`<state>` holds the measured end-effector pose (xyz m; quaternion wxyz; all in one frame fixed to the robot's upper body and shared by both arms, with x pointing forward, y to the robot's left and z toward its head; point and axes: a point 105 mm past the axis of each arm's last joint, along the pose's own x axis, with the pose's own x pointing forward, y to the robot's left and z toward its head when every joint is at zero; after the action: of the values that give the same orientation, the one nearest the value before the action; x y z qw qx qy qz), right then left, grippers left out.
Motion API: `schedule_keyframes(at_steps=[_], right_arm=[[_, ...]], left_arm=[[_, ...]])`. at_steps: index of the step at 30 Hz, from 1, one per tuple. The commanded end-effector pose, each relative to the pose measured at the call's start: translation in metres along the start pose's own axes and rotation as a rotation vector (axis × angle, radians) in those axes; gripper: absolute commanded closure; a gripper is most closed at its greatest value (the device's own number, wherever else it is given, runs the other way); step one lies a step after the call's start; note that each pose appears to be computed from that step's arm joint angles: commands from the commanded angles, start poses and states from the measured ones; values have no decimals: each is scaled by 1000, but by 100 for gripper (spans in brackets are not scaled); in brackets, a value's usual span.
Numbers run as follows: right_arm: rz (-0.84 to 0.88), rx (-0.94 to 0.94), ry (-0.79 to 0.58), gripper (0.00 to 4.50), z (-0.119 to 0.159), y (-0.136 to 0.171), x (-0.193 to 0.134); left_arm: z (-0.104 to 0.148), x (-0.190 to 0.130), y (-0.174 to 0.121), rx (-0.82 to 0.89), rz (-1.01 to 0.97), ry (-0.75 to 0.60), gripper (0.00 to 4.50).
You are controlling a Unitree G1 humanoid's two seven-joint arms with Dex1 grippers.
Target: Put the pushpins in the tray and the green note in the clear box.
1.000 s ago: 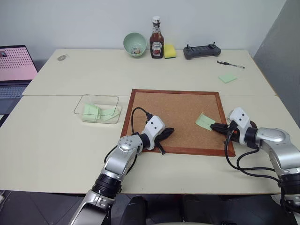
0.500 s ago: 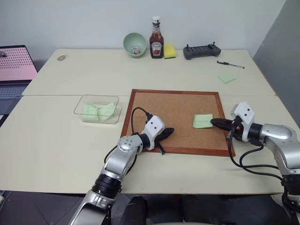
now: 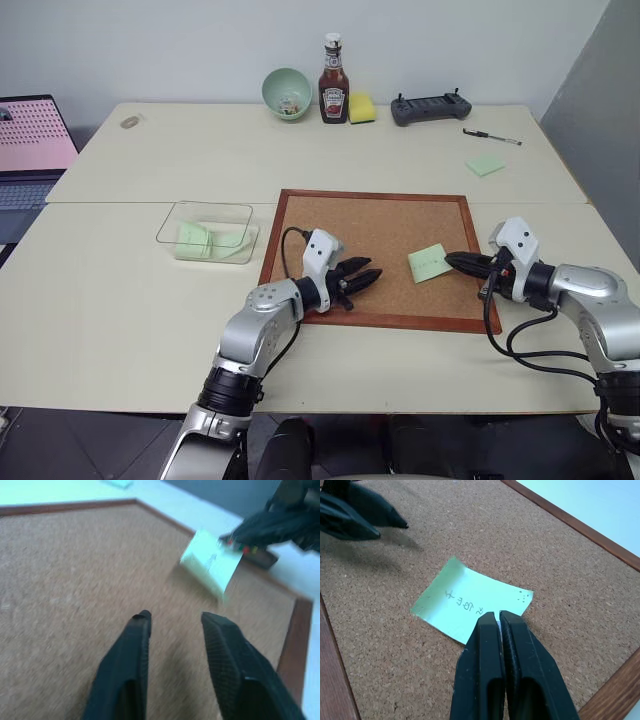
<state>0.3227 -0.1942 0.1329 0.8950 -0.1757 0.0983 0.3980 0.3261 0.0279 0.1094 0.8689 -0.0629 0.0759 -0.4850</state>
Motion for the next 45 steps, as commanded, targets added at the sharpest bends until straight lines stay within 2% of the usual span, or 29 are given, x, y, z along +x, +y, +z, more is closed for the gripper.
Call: schedule_keyframes(at_steps=[1,5,22,33,39,45], right_arm=[[4,-49,-51,450,17,1,2],[5,-54,-56,450,19,2,2],[61,-121,-145,450,52,19,11],[67,-128,-142,450,52,21,12],[78,-149,-141,450,54,22,12],[96,-221,-130,450,57,25,13]], left_arm=[[24,7,-15,-63,-95,-70,179],[26,16,-18,-84,-131,-49,110],[21,54,-26,-46,-280,63,110],[39,40,-1,38,-182,-37,110],[44,33,8,77,-166,-42,4],[39,30,1,41,-246,-1,4]])
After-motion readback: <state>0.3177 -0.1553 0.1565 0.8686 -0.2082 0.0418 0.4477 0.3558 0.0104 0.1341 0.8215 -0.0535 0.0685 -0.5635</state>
